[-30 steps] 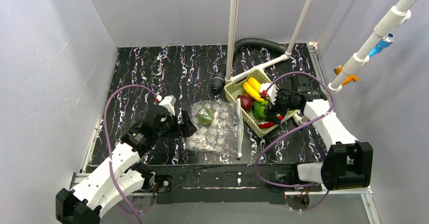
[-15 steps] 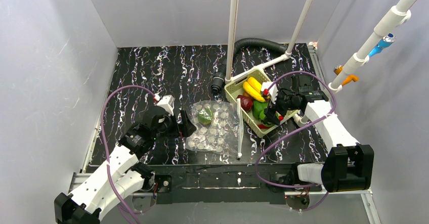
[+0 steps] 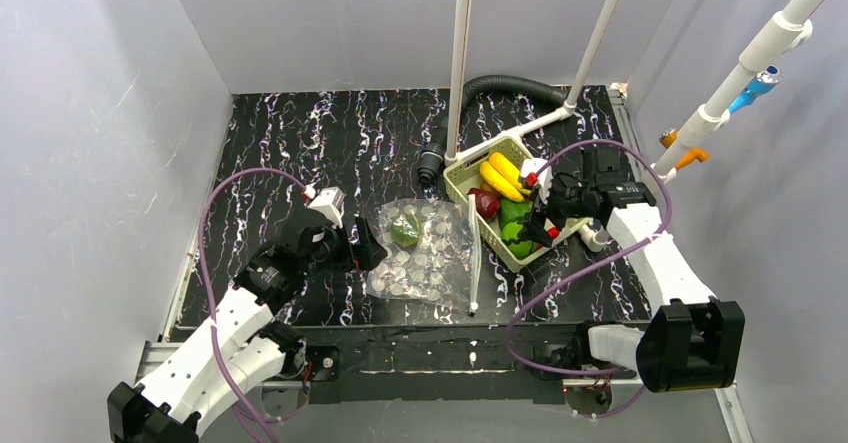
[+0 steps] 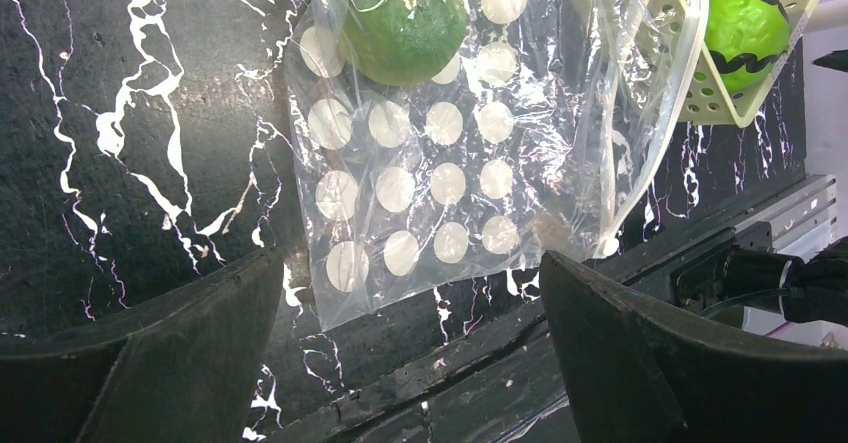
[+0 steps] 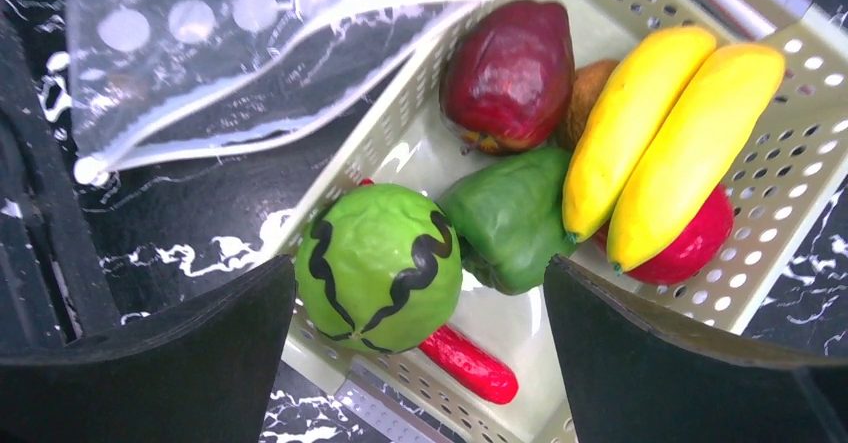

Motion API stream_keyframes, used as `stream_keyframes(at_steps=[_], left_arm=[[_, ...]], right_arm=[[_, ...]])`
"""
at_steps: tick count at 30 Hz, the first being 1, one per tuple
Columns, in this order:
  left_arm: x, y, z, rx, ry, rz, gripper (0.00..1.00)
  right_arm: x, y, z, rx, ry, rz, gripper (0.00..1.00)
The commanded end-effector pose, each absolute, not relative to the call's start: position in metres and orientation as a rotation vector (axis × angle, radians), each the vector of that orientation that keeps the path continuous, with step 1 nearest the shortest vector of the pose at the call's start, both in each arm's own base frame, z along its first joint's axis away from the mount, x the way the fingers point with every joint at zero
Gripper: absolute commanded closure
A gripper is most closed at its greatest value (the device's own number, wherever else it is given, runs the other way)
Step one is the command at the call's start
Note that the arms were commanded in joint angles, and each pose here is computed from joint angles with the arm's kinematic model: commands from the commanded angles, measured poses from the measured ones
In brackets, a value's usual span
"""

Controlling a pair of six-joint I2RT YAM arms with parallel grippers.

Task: Open the zip-top bag and remove the fake food
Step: Place the fake fruit in the bin.

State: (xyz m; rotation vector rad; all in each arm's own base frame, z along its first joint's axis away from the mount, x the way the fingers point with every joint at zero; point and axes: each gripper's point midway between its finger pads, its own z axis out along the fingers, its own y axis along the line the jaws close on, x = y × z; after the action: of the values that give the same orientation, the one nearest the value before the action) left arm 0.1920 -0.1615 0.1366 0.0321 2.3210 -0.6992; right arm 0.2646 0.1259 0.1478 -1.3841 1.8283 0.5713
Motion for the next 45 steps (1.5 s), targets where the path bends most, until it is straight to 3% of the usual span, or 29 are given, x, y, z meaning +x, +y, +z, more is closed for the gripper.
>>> stream_keyframes(at_steps=[1,6,10,17,21,37,43,45], left_arm=[[0.198,-0.161,0.156,0.046,2.269,-0.703,0.01],[0.198,-0.161,0.157,0.046,2.262,-0.707,0.0],[0.198,-0.159,0.156,0.042,2.262,-0.702,0.0],[0.198,-0.16,0.154,0.048,2.269,-0.714,0.01],[0.2,-0.164,0.15,0.039,2.276,-0.746,0.01],[0.23,-0.189,0.157,-0.083,2.215,-1.002,0.0],[0.251,-0.19,0.128,-0.161,2.315,-0.989,0.0],[0.261,-0.191,0.122,-0.158,2.328,-0.97,0.05]], right_arm=[[0.266,0.145,0.202,-1.342,1.66,0.641,0.02],[0.266,0.162,0.234,-1.258,1.664,0.818,0.02],[0.253,0.174,0.226,-1.359,1.721,0.983,0.02],[0.268,0.184,0.204,-1.332,1.645,0.783,0.02],[0.267,0.185,0.189,-1.312,1.794,0.9,0.02],[0.248,0.205,0.13,-1.624,1.479,0.683,0.02],[0.246,0.209,0.114,-1.705,1.454,0.644,0.13],[0.245,0.212,0.109,-1.734,1.435,0.619,0.16]])
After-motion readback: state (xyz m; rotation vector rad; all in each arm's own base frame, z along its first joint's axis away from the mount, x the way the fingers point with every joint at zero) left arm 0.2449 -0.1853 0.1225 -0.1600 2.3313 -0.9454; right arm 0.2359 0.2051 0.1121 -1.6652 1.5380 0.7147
